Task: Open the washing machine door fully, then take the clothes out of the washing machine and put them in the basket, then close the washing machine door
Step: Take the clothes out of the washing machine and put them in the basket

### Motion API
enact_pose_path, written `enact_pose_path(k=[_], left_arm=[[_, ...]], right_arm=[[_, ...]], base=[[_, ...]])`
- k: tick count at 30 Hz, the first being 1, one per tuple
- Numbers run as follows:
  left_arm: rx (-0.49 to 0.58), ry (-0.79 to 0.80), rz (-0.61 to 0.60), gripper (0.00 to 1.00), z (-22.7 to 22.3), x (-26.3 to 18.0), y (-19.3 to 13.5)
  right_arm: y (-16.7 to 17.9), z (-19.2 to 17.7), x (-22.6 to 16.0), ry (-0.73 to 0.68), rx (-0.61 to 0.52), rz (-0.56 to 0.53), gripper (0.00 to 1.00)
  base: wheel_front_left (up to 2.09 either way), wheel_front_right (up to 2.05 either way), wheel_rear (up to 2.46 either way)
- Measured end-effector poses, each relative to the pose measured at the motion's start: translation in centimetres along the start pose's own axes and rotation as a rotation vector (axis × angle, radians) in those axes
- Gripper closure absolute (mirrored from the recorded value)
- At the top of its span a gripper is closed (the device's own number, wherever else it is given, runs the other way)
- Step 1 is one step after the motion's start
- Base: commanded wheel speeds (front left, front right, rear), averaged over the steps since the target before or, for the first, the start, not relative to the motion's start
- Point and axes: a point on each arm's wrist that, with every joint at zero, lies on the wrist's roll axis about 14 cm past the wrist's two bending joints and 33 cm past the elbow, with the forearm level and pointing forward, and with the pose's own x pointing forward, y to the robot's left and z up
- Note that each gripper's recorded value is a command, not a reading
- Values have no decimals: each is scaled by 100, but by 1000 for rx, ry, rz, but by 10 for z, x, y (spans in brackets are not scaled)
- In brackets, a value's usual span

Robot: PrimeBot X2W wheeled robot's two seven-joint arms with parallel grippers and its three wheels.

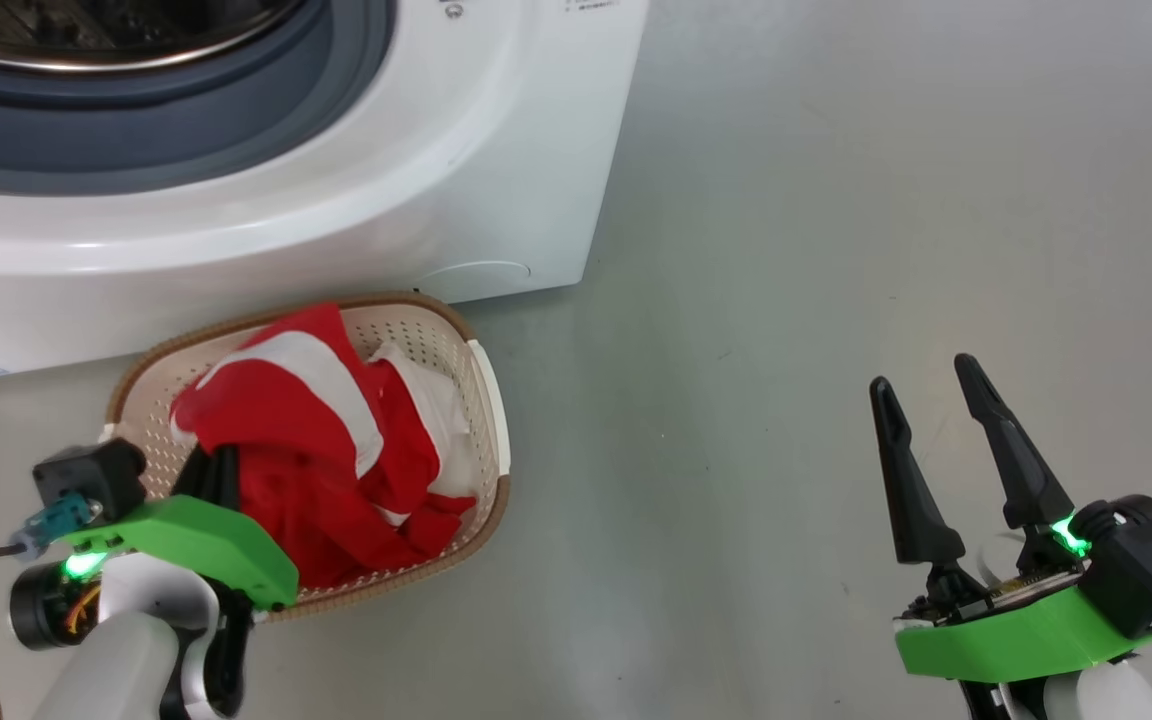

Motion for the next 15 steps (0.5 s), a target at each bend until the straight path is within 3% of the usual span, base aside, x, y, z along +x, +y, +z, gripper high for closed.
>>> enact_pose_path(k=[15], left_arm=[[-49,267,35,100,-77,33,4]], right_arm=[[0,-19,9,49,4,2,0]], base=[[0,0,0]])
